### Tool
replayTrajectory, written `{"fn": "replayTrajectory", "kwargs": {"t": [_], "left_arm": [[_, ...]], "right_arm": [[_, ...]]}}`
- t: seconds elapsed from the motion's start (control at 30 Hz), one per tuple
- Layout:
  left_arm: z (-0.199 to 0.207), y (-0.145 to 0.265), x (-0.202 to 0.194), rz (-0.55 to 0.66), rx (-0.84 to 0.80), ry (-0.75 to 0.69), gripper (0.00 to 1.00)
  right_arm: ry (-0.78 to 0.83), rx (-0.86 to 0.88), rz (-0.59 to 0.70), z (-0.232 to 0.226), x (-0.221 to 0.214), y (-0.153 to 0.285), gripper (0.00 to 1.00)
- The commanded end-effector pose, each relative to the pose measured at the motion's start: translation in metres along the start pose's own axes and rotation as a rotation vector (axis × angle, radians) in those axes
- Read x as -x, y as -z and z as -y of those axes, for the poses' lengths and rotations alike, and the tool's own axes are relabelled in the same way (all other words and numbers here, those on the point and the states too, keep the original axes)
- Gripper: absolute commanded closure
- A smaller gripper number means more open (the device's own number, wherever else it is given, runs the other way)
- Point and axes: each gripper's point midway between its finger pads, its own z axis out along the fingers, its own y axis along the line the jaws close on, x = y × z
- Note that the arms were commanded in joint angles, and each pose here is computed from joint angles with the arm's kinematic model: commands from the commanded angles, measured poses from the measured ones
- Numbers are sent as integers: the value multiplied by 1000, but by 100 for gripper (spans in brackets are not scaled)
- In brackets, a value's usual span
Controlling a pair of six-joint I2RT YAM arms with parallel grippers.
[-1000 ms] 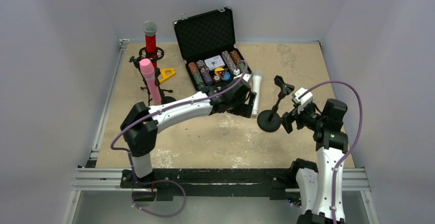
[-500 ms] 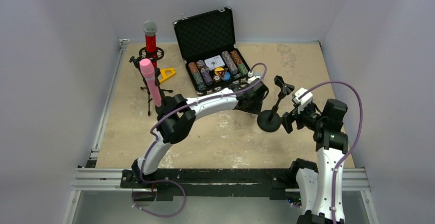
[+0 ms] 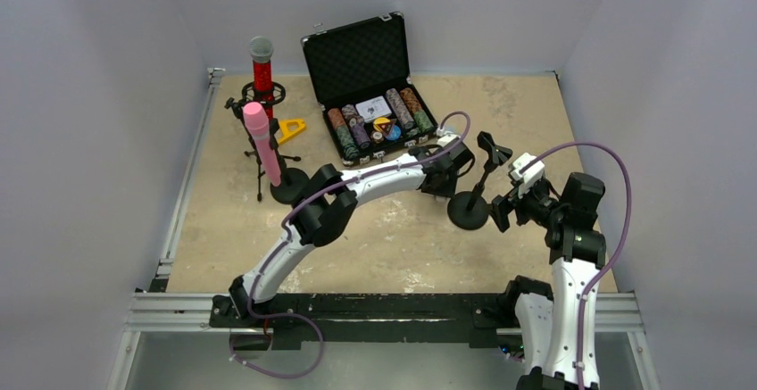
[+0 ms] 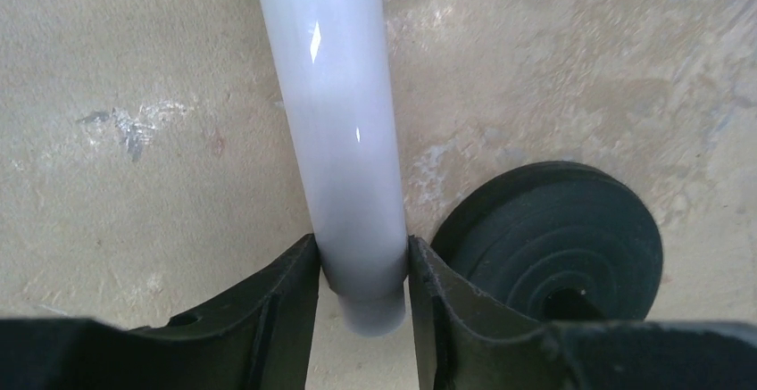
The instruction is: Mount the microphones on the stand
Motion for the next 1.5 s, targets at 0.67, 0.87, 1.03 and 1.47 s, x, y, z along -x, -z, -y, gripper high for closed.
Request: {"fn": "replayTrajectory", "kwargs": {"t": [0.67,0.87,1.03,1.47], "left_arm": [[-150,111,-144,-163,141,-117,99],[-175,120,-175,-204,167,-91,87],[-175,126,-155,-167,195,-122,40],[-159,110,-57,-171,48,-86,24]], "right_arm": [[19,-16,40,2,13,4,9],[17,-18,38,2,12,4,9],[15,-14,37,2,12,3,9],[12,-12,36,1,11,3,9]]}}
